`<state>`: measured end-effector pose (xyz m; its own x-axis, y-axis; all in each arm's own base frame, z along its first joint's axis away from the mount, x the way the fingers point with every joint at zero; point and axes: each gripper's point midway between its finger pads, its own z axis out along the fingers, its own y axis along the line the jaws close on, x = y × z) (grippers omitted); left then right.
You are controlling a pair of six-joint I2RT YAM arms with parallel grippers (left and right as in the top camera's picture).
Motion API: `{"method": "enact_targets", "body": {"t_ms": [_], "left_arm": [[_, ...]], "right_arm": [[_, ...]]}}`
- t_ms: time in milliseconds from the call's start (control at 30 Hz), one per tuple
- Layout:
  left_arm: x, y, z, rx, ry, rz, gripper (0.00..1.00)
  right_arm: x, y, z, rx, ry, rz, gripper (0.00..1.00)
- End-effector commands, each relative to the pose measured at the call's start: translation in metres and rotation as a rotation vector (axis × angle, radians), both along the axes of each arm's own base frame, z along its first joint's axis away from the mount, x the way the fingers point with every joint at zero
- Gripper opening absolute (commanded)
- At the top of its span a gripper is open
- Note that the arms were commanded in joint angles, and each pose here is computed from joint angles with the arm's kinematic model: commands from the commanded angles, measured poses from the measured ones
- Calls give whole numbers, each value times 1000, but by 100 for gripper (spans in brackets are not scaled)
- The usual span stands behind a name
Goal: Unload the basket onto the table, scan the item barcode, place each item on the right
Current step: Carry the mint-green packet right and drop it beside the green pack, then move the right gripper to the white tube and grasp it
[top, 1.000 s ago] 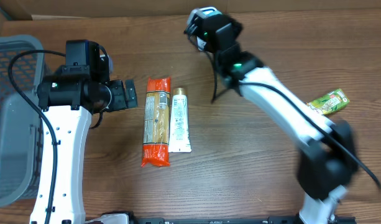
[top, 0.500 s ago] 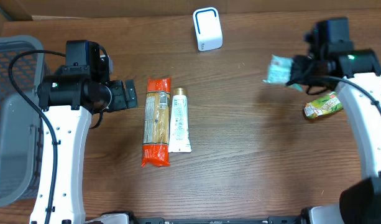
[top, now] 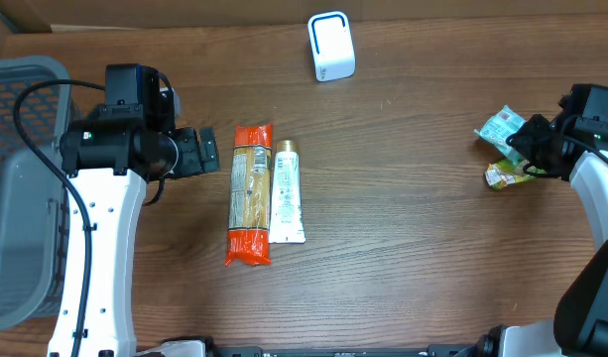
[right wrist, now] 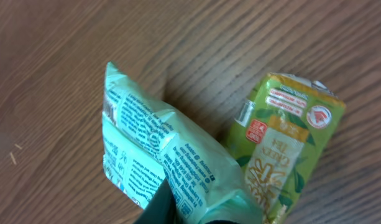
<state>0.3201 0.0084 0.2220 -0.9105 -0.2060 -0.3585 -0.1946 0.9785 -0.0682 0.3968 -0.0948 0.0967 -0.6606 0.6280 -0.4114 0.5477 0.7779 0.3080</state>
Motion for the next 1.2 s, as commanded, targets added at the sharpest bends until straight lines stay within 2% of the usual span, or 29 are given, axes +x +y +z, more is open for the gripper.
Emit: {"method": "enact_targets", "body": {"t_ms": [0, 67, 133, 267, 400, 500, 600, 633, 767, 900, 1000, 1167], "left_arm": [[0, 0, 1, 2, -5, 9, 99], [0, 0, 1, 2, -5, 9, 100], [0, 0, 1, 2, -5, 9, 100], [0, 0, 1, 2, -5, 9, 99], [0, 0, 1, 2, -5, 9, 100], [0, 0, 1, 2, -5, 9, 100], [0, 0, 1, 2, -5, 9, 100], [0, 0, 1, 2, -5, 9, 100], [0, 0, 1, 2, -5, 9, 99], [0, 0, 1, 2, -5, 9, 100], [0, 0, 1, 2, -5, 9, 100], [0, 0, 1, 2, -4, 9, 99]], "right_arm": [[3, 1, 8, -1, -29, -6, 25], [2, 2, 7, -9, -22, 11, 35], [1, 2, 7, -11, -18, 18, 39], [-1, 6, 13, 10, -4, 31, 39], [0, 28, 46, 64, -29, 137, 39], [0, 59, 78, 123, -48, 229, 40], [-5, 112, 97, 213, -48, 364, 51], [-8, 145, 100, 269, -54, 454, 57], [-18, 226, 94, 294, -42, 667, 70], [-28, 292, 78, 298, -32, 834, 70], [-43, 347, 45, 307, 29, 961, 70], [-65, 389, 8, 315, 107, 1059, 70]]}}
